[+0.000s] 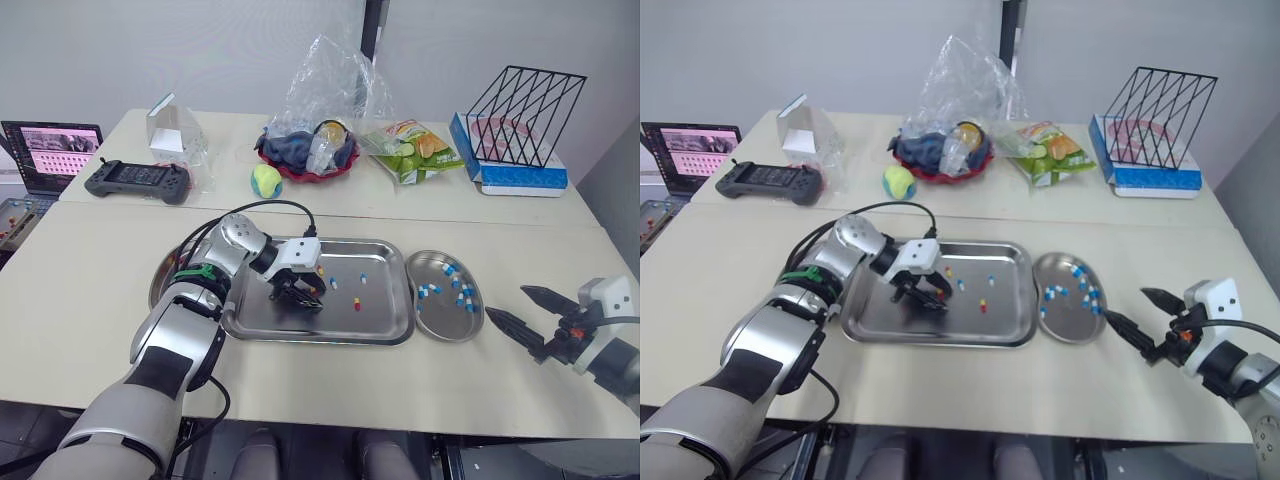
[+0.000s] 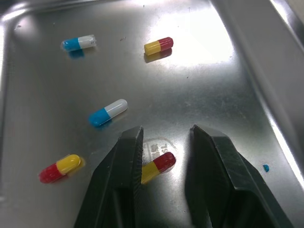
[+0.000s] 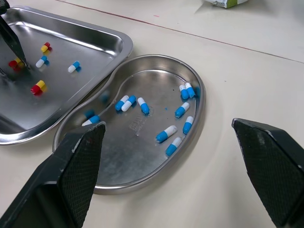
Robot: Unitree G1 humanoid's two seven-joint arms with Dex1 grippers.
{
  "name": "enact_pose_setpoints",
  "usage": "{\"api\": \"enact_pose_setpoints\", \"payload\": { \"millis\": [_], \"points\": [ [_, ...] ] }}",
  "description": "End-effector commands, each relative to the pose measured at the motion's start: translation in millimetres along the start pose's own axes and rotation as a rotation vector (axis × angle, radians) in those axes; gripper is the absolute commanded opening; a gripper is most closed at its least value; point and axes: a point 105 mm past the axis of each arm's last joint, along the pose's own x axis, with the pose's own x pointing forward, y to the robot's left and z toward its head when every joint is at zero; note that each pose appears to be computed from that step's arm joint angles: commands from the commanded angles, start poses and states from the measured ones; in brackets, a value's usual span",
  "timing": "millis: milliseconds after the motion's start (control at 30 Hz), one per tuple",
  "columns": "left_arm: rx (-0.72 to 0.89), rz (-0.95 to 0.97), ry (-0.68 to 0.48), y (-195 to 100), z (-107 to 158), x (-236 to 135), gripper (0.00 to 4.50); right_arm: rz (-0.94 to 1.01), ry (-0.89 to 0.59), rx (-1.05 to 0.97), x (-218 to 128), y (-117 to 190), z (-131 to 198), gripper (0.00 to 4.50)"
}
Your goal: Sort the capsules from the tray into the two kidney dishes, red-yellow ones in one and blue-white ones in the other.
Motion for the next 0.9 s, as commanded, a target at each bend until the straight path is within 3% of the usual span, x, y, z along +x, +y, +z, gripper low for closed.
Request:
{"api": "enact_pose_setpoints", "payload": {
  "millis": [33, 367, 467, 900],
  "points": [
    [0.036, 0.02, 0.029, 6, 4, -5, 1.72, -0.004, -0.021, -0.046, -2, -3, 10, 4.5],
    [0.02, -0.011, 0.052, 0, -4, -13, 1.72, 0.009, -0.013, -0.046, 3, -4, 9, 4.5],
    [0.013, -0.012, 0.042, 0, -3, -12, 0.97, 0.016, -0.012, -0.044, 5, -3, 8, 4.5],
    [-0.042, 0.017, -0.002, 1, -4, -23, 0.97, 0.034, 0.006, -0.043, 12, -3, 4, 4.5]
  ]
}}
